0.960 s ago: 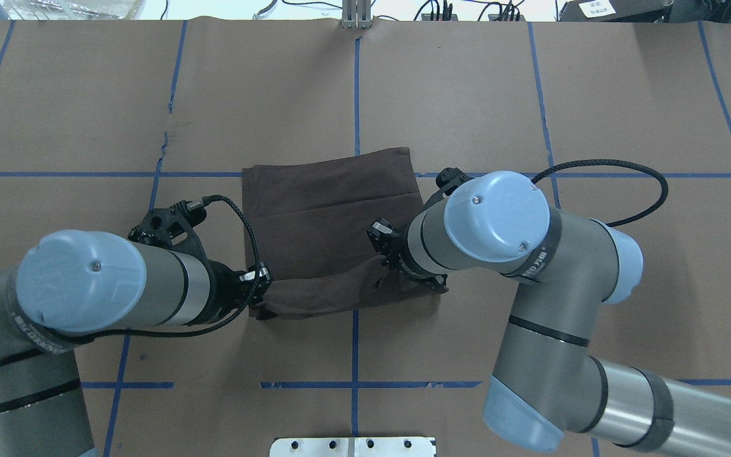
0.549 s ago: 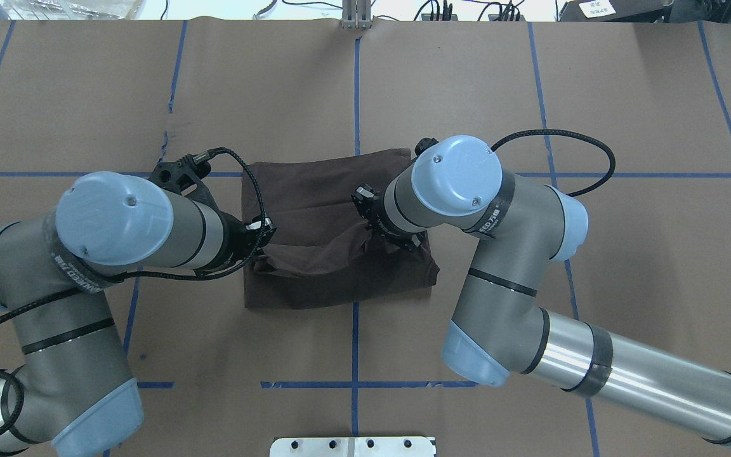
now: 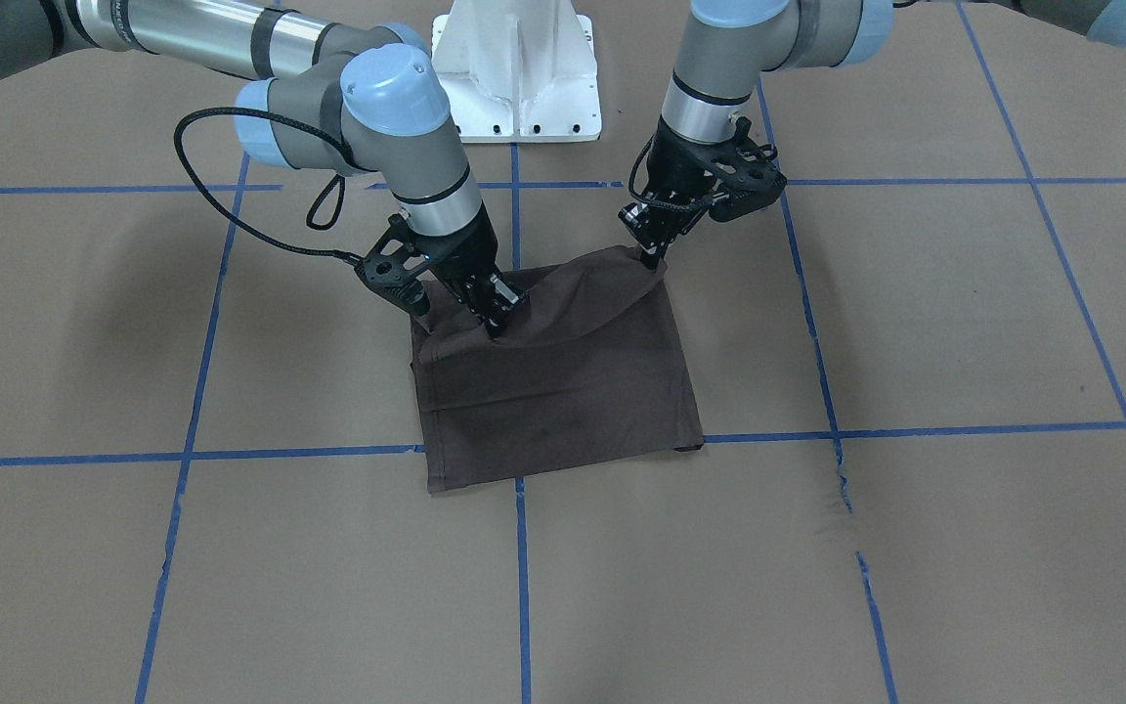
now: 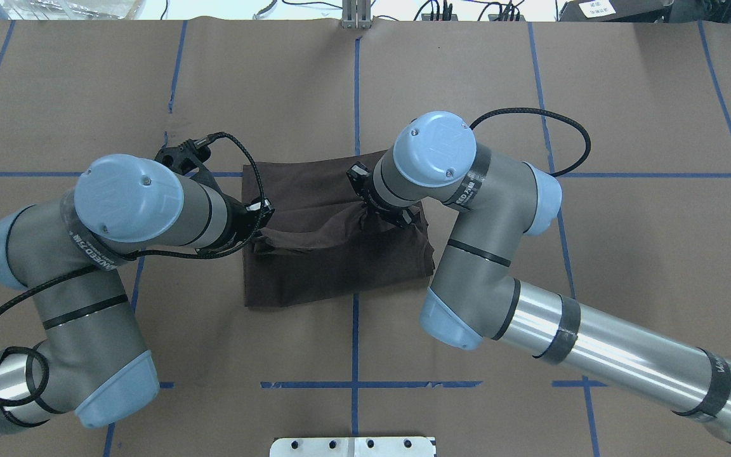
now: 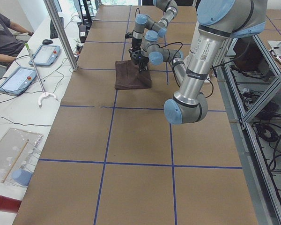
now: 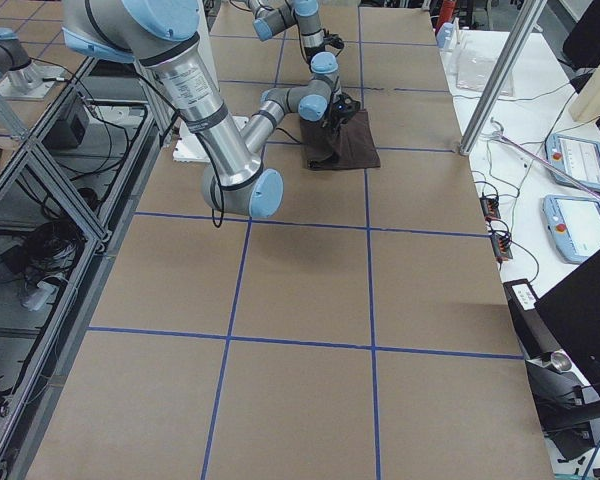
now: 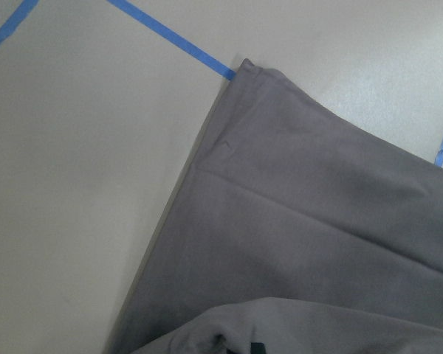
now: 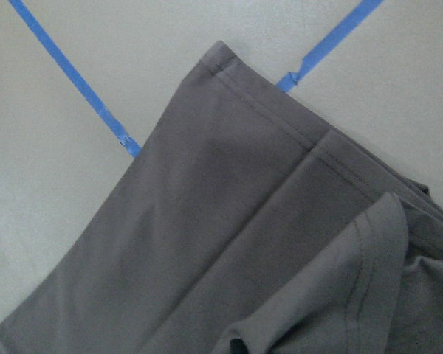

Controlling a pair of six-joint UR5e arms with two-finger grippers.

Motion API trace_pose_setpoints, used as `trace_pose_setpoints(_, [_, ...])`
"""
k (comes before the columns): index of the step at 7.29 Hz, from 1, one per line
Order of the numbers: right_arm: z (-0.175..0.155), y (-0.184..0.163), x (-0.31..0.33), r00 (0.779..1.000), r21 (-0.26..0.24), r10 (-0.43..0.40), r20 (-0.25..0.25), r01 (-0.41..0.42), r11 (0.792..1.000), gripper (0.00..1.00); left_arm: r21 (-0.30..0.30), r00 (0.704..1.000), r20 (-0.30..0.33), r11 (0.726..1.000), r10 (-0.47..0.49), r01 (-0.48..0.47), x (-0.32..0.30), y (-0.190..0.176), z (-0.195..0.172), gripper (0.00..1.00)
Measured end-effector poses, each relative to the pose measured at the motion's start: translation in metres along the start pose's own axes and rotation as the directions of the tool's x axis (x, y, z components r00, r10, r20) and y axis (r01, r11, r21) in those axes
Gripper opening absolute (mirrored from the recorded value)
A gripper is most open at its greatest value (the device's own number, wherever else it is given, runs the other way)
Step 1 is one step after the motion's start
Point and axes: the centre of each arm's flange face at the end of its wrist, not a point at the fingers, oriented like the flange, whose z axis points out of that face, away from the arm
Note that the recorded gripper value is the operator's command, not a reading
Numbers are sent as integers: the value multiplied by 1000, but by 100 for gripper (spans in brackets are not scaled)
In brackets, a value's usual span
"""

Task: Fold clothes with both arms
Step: 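Lay the folded end down and release with both grippers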

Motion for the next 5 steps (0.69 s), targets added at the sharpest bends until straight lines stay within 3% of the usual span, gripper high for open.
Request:
trace_pose_setpoints(1, [13,-10,-25,1000,25,11,-16,-11,1000,99,29,1000,7,1000,-6,5,14,-22,20,100])
trace_pose_setpoints(2, [27,-29,-54,999,60,14,-39,-11,998,100,75,1000,16,997,9,-10,30,-62,47,100])
trace_pose_setpoints(3, [36,-61,-82,998,99,0,-63,6,995,100,140,998,33,989,48,-52,40,-128,65,100])
trace_pose_setpoints(4, [40,-101,-97,996,121,-22,-83,32,992,100,199,994,59,975,90,-100,38,-194,70,100])
trace_pose_setpoints(5, [40,-134,-101,994,122,-42,-98,54,991,100,233,989,80,962,126,-142,31,-238,69,100])
